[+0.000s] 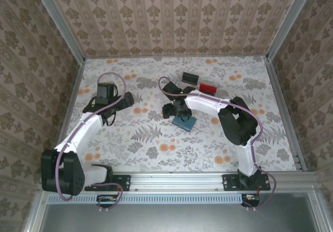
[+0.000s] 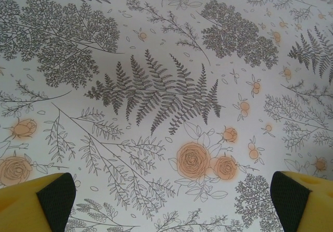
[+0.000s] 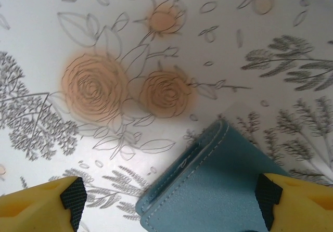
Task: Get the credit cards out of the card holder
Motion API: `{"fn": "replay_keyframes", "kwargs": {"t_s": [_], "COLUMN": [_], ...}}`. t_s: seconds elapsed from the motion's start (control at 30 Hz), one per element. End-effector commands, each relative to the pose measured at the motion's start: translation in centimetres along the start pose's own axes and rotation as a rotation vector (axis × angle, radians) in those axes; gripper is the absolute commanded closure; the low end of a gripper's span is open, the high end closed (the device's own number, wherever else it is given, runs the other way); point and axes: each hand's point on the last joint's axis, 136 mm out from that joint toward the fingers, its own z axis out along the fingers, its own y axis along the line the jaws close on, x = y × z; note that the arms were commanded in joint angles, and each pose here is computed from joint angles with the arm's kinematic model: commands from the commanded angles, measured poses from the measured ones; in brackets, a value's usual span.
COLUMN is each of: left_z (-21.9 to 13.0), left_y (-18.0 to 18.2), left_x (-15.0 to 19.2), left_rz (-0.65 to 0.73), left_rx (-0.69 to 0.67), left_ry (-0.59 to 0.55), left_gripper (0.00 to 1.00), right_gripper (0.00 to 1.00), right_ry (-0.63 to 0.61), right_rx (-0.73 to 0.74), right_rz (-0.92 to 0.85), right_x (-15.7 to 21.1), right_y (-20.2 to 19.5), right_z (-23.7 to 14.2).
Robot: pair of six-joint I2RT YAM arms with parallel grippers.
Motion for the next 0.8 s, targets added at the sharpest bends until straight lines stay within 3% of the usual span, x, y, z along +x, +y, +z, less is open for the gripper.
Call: {"fn": "replay_keyframes", "kwargs": {"t_s": [0.0,0.37,0.5,0.67,0.77], "left_z": [-0.2,0.9,1.8,2.3,2.5], "left_y": [-1.1,-2.0,-1.5,-5.0,-7.4], "left_x": [-0.5,0.3,0.6,1.5,3.0], "left_rz": [0.006,0.032,0.069,0.135,0.196], "left_rx": [0.032,0.072,0.039,0.151,0.216], "left_ry": [0.022,0.086,0.124,0.184,0.241], "left_gripper": [0.00,0.00,0.00,0.00,0.00], "right_gripper": [0.12,0.16,0.17,0.16,0.26], "right_ry": [0.089,0.198,0.112,-0.064,-0.070], "right_rx": [-0.045,-0.106,-0.109,-0.109,-0.090], "right_rz": [-0.065,-0.165,-0.115,0.091,0.233], "right_x": [2.1,8.0,7.4,5.2,6.3], "right_y": [1.5,2.4,2.1,0.2,-2.2], "right_z": [0.5,-0.3,-2.2,-5.9,-6.4]}}
